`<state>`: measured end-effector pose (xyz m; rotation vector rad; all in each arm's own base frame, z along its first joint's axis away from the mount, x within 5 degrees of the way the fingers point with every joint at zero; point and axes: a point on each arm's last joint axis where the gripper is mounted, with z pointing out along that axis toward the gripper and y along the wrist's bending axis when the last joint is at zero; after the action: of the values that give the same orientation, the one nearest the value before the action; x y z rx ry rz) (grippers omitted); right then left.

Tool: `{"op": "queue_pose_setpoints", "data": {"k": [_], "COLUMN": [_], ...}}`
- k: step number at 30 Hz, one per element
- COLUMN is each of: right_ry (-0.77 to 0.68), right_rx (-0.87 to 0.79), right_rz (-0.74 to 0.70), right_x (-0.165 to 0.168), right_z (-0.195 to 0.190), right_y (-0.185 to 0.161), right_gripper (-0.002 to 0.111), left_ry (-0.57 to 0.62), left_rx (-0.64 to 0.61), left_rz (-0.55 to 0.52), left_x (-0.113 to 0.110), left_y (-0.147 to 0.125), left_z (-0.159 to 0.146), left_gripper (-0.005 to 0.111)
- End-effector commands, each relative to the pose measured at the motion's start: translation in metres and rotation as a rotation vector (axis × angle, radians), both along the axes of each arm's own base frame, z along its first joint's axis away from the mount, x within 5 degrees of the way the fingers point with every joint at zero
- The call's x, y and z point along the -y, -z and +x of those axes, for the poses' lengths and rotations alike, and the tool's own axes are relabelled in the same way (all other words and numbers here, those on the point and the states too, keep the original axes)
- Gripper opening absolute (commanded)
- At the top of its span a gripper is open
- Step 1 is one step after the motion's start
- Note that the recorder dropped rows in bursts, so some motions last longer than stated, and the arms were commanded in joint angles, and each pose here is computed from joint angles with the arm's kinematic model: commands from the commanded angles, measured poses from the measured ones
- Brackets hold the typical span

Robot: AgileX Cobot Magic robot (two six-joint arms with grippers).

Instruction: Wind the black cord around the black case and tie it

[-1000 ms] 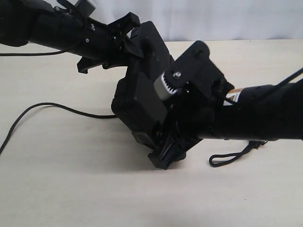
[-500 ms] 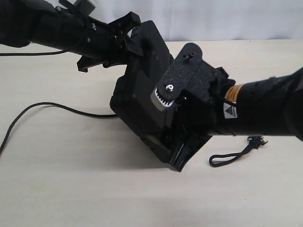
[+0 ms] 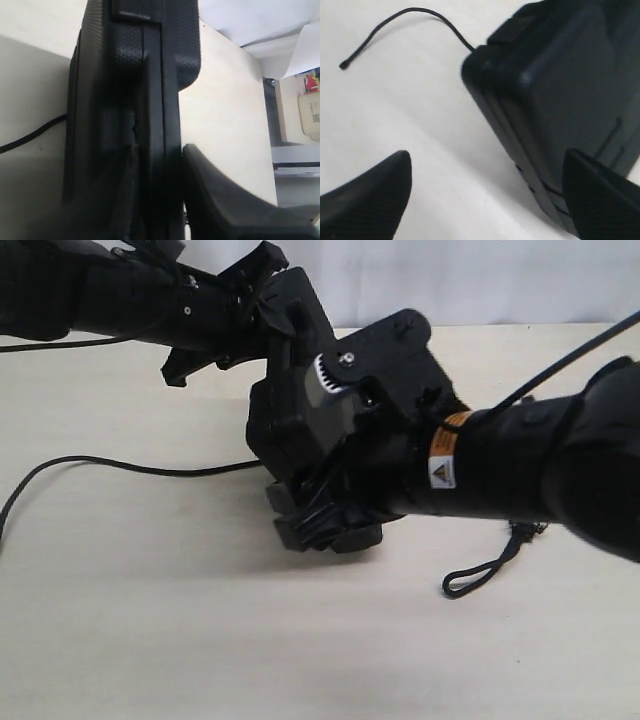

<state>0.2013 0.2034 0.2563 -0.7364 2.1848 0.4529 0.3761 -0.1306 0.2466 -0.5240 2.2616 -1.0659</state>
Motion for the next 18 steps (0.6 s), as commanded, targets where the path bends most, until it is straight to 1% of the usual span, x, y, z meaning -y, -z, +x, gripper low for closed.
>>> {"op": "queue_pose_setpoints", "data": {"k": [1, 6, 10, 12, 14, 17, 18], "right_ry": [-0.067, -0.087, -0.053, -0.038, -0.040, -0.041, -0.021], "right_rx": [0.044, 0.061, 0.063, 0.051, 0.050, 0.053, 0.047], "right_rz": [0.076, 0.001, 0.000, -0.025, -0.080, -0.232, -0.279], "right_x": [-0.024, -0.022, -0.016, -0.014, -0.013, -0.009, -0.006], "right_z": [-0.002, 0.006, 0.015, 0.018, 0.020, 0.024, 0.027], "right_y": [0.009, 0.021, 0.020, 0.016, 0.011, 0.001, -0.004], "right_gripper": [0.076, 0.076, 0.076, 0.076, 0.076, 0.076, 0.076], "left_ry": [-0.044, -0.042, -0.042, -0.042, -0.042, -0.044, -0.044], "left_rx": [0.013, 0.012, 0.012, 0.012, 0.012, 0.013, 0.013], "left_rz": [-0.076, -0.077, -0.077, -0.077, -0.077, -0.076, -0.076], "left_x": [0.000, 0.000, 0.000, 0.000, 0.000, 0.000, 0.000], "left_y": [-0.015, -0.015, -0.015, -0.015, -0.015, -0.015, -0.015], "left_z": [0.000, 0.000, 0.000, 0.000, 0.000, 0.000, 0.000], "left_gripper": [0.000, 0.000, 0.000, 0.000, 0.000, 0.000, 0.000]}}
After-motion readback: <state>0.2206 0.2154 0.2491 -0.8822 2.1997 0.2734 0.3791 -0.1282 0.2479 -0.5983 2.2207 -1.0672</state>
